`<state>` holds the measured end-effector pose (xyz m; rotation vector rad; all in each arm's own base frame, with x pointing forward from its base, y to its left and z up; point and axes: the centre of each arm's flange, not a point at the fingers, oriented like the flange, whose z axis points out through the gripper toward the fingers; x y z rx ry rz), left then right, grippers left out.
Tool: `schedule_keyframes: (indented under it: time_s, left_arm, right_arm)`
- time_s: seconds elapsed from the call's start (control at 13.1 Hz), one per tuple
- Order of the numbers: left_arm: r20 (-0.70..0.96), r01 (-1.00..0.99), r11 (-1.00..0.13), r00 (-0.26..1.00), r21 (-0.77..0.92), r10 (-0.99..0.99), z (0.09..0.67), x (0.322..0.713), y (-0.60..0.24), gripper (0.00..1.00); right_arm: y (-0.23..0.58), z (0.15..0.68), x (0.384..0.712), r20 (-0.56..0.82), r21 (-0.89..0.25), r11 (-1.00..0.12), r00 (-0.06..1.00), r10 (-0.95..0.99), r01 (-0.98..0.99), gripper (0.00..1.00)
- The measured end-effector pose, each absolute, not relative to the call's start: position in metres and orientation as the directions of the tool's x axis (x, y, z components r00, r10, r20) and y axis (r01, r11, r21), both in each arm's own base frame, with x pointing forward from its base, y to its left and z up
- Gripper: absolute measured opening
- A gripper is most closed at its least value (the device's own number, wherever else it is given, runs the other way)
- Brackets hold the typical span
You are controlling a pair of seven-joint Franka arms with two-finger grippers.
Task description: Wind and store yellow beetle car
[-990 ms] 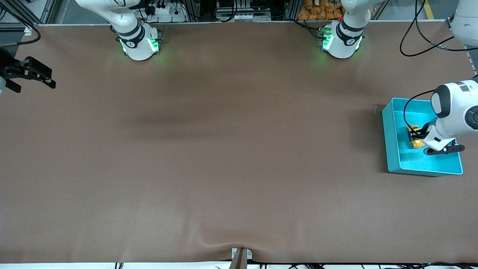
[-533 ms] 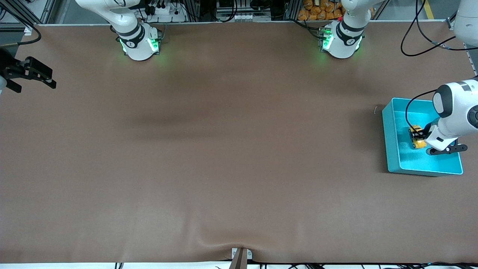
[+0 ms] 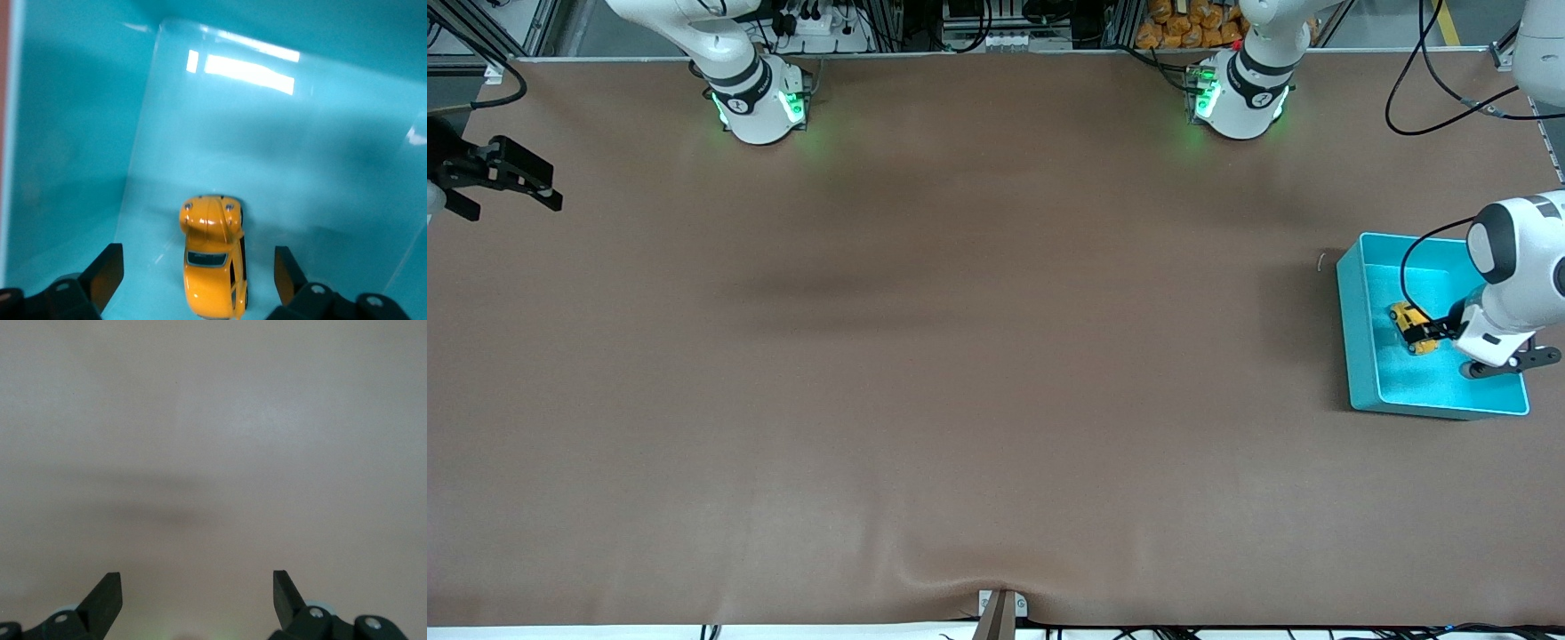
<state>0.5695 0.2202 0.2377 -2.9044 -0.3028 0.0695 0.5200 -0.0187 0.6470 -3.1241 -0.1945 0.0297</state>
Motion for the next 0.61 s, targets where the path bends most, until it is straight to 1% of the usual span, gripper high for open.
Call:
schedule_keyframes:
  time_s: [0.3, 0.46, 0.61]
  left_arm:
    - [0.078, 0.188, -0.954, 0.982, -0.232, 0.174, 0.305, 0.594, 0.193, 1.0]
    - [0.08, 0.171, -0.953, 0.984, -0.249, 0.156, 0.349, 0.596, 0.174, 1.0]
    - [0.04, 0.15, -0.959, 0.989, -0.24, 0.145, 0.406, 0.6, 0.14, 1.0]
  right_arm:
    - [-0.019, 0.646, 0.52, -0.02, -0.013, -0.992, 0.992, 0.124, 0.124, 1.0]
    - [-0.019, 0.646, 0.521, -0.022, -0.013, -0.992, 0.992, 0.124, 0.124, 1.0]
    - [-0.018, 0.645, 0.521, -0.022, -0.013, -0.992, 0.992, 0.125, 0.125, 1.0]
